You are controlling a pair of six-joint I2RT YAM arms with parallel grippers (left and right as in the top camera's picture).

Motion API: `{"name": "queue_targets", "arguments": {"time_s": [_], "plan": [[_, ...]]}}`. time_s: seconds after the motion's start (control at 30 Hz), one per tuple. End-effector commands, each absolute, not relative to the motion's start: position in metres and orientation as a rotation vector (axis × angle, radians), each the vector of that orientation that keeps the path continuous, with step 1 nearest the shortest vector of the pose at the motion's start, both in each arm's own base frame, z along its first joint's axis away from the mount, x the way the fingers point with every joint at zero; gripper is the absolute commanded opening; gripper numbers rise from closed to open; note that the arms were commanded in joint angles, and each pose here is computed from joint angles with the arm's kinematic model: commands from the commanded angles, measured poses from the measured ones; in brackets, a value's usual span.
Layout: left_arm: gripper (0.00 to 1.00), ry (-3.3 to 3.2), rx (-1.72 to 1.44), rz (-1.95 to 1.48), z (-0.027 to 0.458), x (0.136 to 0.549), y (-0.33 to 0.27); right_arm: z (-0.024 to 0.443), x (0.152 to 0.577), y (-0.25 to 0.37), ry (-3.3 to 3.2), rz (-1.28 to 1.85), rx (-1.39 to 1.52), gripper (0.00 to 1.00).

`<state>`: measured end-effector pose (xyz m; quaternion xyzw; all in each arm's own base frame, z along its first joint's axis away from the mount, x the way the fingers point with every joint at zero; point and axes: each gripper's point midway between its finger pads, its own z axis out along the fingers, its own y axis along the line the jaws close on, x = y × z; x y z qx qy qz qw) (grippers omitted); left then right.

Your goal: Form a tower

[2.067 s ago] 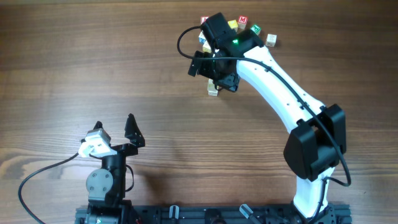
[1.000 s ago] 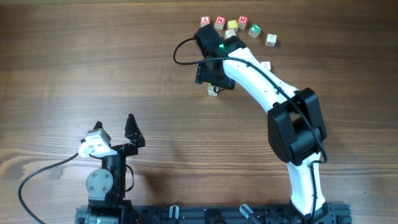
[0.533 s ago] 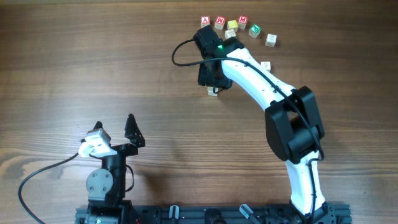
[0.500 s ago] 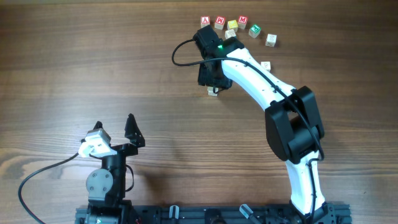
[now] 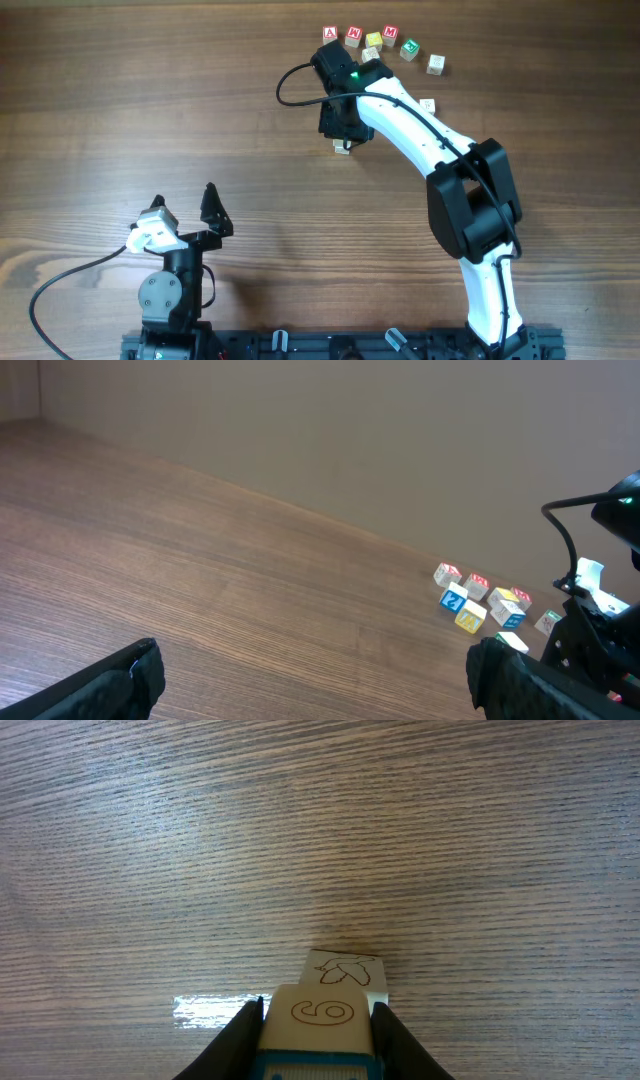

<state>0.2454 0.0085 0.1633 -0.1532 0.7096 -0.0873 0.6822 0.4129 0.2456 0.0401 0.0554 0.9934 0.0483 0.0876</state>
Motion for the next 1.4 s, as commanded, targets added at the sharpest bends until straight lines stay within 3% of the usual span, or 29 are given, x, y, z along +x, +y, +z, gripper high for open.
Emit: {"name": "queue_targets", "arguments": {"time_s": [0.0,0.37,0.53,1.37], "plan": [[1.00,1.590,-0.337,-0.172,0.162,0.245,0.011,0.034,0.412,0.248,2.975,0.151,0.160,0.24],[1.00,1.590,-0.337,-0.172,0.162,0.245,0.011,0.062,0.421,0.248,2.944,0.135,0.239,0.13],[1.00,1.590,-0.337,-0.172,0.162,0.245,0.011,0.061,0.414,0.238,2.948,0.080,0.410,0.13],[1.00,1.590,-0.337,-0.172,0.162,0.245,0.011,0.037,0.413,0.243,2.972,0.045,0.229,0.16]]}}
